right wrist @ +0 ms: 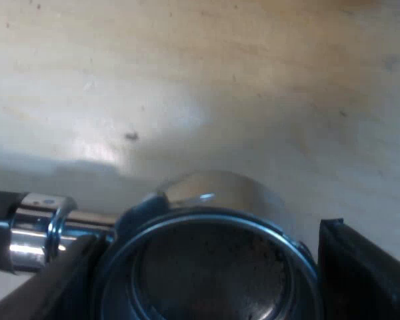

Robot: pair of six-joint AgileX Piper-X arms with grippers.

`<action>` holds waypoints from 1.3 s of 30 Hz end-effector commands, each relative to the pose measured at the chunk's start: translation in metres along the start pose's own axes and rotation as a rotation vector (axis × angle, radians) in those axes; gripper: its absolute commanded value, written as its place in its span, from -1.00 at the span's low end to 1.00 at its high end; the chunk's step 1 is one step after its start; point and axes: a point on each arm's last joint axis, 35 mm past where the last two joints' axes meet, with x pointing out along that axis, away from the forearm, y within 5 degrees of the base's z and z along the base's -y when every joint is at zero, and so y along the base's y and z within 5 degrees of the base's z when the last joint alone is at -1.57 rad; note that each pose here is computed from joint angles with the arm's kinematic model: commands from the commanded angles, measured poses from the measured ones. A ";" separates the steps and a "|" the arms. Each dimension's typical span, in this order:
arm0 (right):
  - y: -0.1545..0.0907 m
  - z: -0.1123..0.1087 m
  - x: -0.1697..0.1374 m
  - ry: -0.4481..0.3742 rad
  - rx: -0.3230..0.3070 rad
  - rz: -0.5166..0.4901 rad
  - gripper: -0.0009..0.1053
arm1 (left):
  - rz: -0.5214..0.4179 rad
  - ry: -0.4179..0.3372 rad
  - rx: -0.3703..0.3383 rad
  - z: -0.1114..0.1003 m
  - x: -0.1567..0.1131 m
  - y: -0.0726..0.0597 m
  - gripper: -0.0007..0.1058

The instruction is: Put the handle in the coffee machine

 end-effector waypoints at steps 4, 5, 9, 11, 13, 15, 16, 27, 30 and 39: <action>-0.002 -0.003 -0.032 -0.033 -0.037 0.010 -0.98 | -0.007 -0.006 0.116 0.001 0.000 -0.001 0.54; -0.002 -0.003 -0.035 -0.039 -0.041 0.012 -0.98 | -0.011 -0.004 0.131 0.001 0.000 -0.001 0.54; -0.002 -0.001 -0.056 -0.052 -0.089 0.014 -0.98 | -0.043 0.005 0.202 0.000 0.000 -0.002 0.54; -0.001 0.001 -0.065 -0.048 -0.109 0.013 -0.98 | -0.043 0.007 0.222 0.000 0.000 -0.002 0.54; 0.000 0.004 -0.074 -0.043 -0.138 0.010 -0.98 | -0.043 0.006 0.250 0.000 0.000 -0.002 0.54; 0.001 0.006 -0.080 -0.044 -0.153 0.011 -0.98 | -0.043 0.006 0.274 0.000 0.000 -0.002 0.54; 0.001 0.007 -0.083 -0.044 -0.163 0.010 -0.98 | -0.043 0.006 0.282 0.000 0.000 -0.002 0.54; 0.002 0.005 -0.094 -0.002 -0.203 0.000 -0.98 | -0.043 0.006 0.282 0.000 0.000 -0.002 0.54; 0.001 0.003 -0.094 0.016 -0.203 -0.004 -0.98 | -0.043 0.006 0.282 0.000 0.000 -0.002 0.54; 0.001 0.002 -0.100 -0.001 -0.208 0.001 -0.98 | -0.043 0.006 0.282 0.000 0.000 -0.002 0.54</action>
